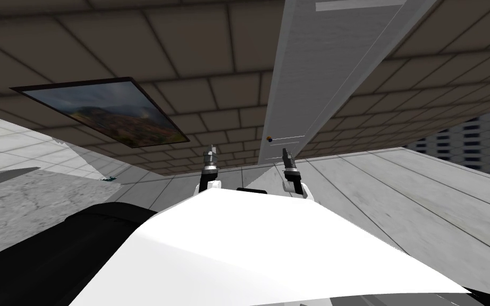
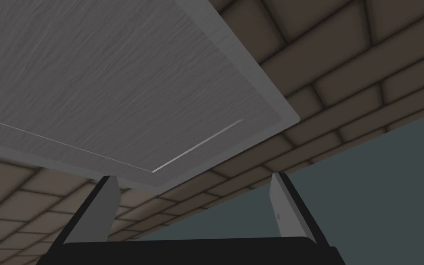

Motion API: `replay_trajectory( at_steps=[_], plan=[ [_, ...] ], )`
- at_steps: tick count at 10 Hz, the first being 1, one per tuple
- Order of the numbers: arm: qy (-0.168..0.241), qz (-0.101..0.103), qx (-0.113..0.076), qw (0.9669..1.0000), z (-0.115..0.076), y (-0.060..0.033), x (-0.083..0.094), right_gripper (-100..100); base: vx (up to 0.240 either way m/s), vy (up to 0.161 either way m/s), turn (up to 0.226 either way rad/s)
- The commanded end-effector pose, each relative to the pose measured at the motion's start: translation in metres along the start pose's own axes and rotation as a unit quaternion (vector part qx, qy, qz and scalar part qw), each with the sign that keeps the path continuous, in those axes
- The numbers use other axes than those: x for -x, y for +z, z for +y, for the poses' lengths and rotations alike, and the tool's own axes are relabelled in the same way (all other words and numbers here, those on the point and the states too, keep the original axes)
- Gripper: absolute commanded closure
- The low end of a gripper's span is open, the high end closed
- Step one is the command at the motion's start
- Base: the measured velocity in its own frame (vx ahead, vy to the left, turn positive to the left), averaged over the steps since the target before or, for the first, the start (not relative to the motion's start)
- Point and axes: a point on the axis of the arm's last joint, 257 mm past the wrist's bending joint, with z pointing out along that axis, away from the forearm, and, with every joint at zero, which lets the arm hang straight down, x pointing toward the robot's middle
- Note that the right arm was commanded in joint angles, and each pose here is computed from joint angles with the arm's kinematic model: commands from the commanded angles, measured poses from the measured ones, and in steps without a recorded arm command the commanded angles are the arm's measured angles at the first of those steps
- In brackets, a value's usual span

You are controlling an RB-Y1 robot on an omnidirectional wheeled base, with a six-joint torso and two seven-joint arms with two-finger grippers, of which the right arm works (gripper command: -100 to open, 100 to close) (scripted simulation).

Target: Pull the door open

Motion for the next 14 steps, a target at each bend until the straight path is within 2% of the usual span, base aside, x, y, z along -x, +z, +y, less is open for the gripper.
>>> replay_trajectory(
  at_steps=[1,2,6,9,12,13,14],
  plan=[
    [-0.024,0.009,-0.004,0.9997,-0.010,-0.0018,-0.009,-100,0.090,-0.040,0.020],
    [-0.024,0.012,-0.007,0.9996,-0.012,-0.0032,-0.011,-100,0.056,-0.030,0.011],
    [-0.078,0.035,-0.015,0.9962,-0.035,-0.0090,-0.032,-100,0.081,-0.021,0.021],
    [-0.117,0.058,-0.024,0.9911,-0.056,-0.0176,-0.051,-100,0.099,-0.033,0.023],
    [-0.153,0.079,-0.029,0.9846,-0.073,-0.0253,-0.066,-100,0.093,-0.035,0.022],
    [-0.153,0.079,-0.029,0.9846,-0.073,-0.0253,-0.066,-100,0.067,-0.013,0.006],
    [-0.165,0.086,-0.031,0.9821,-0.078,-0.0280,-0.071,-100,0.064,-0.012,0.013]
  ],
)
